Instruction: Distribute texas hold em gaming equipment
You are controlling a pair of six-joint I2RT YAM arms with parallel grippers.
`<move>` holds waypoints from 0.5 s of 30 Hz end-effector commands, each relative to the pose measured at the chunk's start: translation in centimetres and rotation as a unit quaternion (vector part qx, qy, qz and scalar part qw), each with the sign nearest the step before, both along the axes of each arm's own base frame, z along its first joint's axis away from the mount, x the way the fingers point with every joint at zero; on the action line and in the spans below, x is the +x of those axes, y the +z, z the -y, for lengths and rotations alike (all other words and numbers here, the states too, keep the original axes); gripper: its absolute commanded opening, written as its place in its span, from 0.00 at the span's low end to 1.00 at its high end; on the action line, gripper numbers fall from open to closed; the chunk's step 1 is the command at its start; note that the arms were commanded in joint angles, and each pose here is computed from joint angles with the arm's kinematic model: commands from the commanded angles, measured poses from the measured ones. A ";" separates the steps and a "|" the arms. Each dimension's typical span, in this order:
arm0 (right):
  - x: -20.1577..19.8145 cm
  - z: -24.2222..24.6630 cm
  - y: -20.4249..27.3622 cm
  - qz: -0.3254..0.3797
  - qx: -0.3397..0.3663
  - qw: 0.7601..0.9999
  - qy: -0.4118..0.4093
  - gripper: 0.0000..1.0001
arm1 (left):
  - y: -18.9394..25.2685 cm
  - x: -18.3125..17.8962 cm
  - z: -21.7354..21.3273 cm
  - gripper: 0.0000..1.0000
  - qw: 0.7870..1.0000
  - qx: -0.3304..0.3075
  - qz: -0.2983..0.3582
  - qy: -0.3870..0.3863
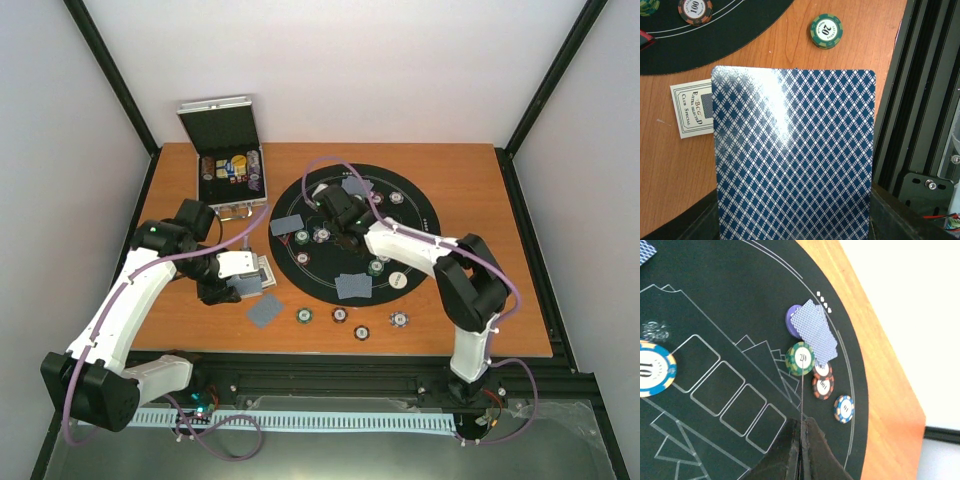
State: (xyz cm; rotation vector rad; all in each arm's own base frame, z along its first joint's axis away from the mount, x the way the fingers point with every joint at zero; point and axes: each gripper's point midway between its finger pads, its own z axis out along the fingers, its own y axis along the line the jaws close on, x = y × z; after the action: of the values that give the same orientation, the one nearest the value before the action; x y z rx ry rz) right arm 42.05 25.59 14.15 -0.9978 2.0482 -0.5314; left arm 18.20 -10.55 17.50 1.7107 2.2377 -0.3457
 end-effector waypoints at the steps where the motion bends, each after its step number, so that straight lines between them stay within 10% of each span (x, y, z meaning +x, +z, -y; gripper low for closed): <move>1: 2.2 -1.3 -0.4 0.051 -0.067 0.995 0.050 0.03 | 0.8 0.5 0.3 0.01 1.000 -0.009 0.008 0.006; 15: 0.7 -2.4 -8.5 -0.052 -0.100 0.982 0.152 0.05 | 1.0 0.6 0.2 0.01 1.000 -0.008 0.013 0.005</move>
State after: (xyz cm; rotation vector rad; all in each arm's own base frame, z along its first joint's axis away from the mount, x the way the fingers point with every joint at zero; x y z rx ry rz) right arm 43.26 27.93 6.50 -1.4080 1.9066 -0.5841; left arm 18.21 -10.54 17.51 1.7074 2.2404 -0.3457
